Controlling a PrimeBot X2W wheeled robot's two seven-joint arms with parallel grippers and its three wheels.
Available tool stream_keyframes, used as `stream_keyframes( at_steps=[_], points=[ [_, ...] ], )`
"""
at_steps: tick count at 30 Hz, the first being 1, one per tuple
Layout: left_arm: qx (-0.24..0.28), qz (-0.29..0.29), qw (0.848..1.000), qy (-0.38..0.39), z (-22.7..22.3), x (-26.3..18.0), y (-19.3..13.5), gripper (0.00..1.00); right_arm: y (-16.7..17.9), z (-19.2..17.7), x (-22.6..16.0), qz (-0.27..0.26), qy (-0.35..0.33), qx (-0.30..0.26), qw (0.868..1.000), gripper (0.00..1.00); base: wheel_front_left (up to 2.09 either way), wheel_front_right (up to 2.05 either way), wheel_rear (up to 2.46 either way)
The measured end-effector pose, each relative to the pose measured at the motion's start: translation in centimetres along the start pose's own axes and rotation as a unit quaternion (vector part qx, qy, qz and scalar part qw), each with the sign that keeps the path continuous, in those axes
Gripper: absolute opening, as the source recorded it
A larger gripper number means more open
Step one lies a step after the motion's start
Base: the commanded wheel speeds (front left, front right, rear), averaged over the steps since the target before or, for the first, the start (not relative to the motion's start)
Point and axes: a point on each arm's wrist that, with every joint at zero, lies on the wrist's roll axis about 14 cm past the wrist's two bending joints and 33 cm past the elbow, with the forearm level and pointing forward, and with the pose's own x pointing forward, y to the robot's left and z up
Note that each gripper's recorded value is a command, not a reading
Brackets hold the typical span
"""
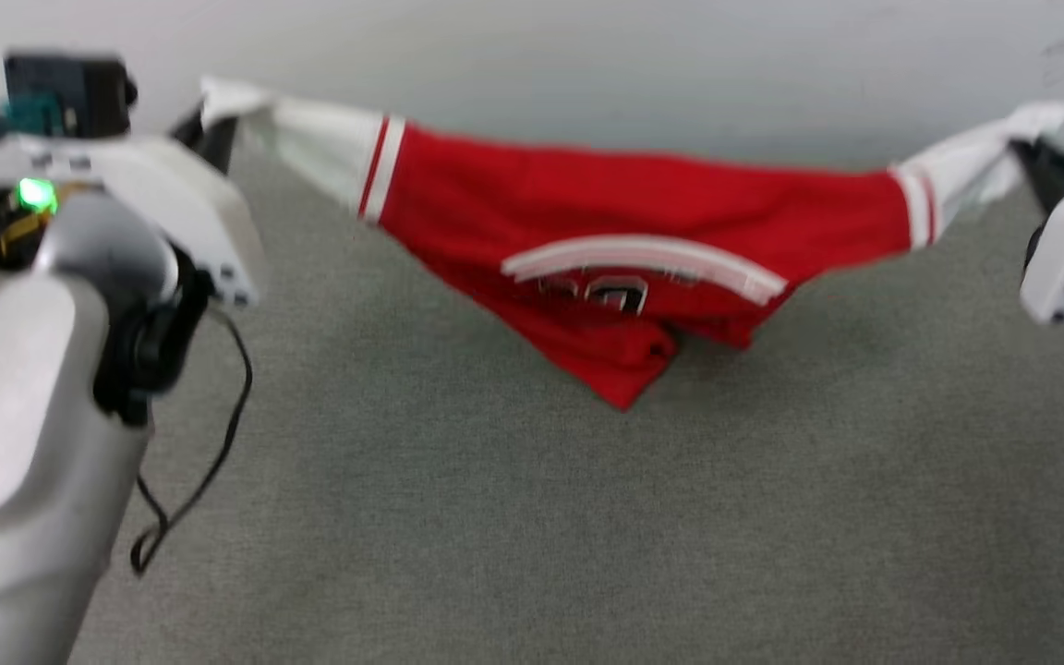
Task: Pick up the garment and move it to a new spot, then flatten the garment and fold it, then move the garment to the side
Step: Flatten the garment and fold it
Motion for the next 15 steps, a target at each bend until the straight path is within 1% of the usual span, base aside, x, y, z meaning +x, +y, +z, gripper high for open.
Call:
stream_keyframes(
  at_steps=[7,15],
  points=[
    [0.022,0.006,0.995,-0.092,6.1,6.3,0.5,0.00,0.3,7.1,5.3,0.002,-0.087,-0.029,0.996,0.00,0.00,0.00,0.00],
    [0.032,0.019,0.988,-0.152,8.8,12.8,2.1,0.00,0.9,12.7,11.2,0.000,-0.176,-0.055,0.983,0.00,0.00,0.00,0.00]
  ],
)
